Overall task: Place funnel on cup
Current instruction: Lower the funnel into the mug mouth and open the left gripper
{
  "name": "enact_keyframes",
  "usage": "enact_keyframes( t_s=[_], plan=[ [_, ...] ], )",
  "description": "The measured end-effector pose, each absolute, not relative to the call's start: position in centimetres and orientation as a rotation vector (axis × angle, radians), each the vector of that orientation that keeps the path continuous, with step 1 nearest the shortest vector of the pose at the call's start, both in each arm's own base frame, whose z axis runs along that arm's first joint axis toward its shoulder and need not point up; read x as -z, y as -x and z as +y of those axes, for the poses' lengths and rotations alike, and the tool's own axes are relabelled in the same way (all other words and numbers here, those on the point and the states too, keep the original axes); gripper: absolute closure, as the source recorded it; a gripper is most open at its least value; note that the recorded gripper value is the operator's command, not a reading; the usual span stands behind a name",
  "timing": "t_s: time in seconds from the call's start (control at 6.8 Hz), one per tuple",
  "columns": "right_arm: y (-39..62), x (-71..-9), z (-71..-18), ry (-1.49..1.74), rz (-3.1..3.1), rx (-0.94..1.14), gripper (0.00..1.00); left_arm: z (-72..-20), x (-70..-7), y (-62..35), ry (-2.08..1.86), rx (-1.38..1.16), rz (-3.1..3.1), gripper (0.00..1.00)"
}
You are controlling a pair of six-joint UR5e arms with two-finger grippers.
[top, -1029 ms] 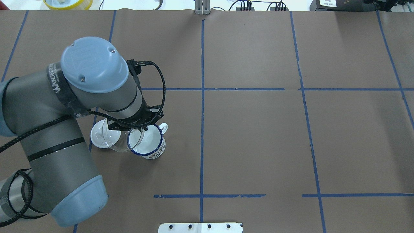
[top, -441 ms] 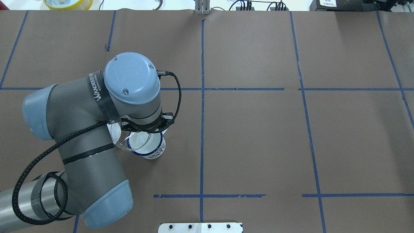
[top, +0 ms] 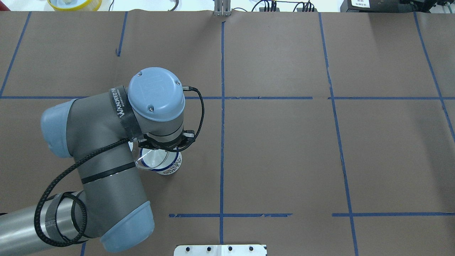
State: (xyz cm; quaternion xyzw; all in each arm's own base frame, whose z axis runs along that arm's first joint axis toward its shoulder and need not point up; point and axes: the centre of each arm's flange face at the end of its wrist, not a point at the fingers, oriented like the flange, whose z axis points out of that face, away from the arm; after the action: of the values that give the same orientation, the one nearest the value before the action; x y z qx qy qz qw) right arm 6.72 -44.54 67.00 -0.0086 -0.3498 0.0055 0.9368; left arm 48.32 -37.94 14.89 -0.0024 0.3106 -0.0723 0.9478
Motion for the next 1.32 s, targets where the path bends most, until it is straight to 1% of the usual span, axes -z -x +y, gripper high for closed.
enact_keyframes(
  t_s=[0.15, 0.29, 0.44, 0.59, 0.88, 1.32],
  plan=[
    [-6.7, -67.0, -44.5, 0.018, -0.715, -0.011, 0.00, -38.1, -14.9, -48.6, 0.004, 0.146, 0.627, 1.00],
    [-6.7, -67.0, -44.5, 0.018, -0.715, -0.011, 0.00, -38.2, -15.0, -48.8, 0.004, 0.144, 0.624, 0.95],
    [-6.7, -67.0, -44.5, 0.018, -0.715, -0.011, 0.00, -38.3, -15.2, -49.0, 0.004, 0.145, 0.617, 0.14],
    [-6.7, -67.0, -44.5, 0.018, -0.715, -0.011, 0.00, -38.7, -15.7, -49.6, -0.003, 0.151, 0.599, 0.00],
    [-6.7, -67.0, -44.5, 0.018, -0.715, -0.011, 0.00, -39.7, -16.6, -50.5, -0.044, 0.168, 0.572, 0.00],
    [-6.7, -67.0, -44.5, 0.018, -0.715, -0.011, 0.00, -39.6, -15.6, -49.8, -0.073, 0.169, 0.601, 0.00]
  ],
)
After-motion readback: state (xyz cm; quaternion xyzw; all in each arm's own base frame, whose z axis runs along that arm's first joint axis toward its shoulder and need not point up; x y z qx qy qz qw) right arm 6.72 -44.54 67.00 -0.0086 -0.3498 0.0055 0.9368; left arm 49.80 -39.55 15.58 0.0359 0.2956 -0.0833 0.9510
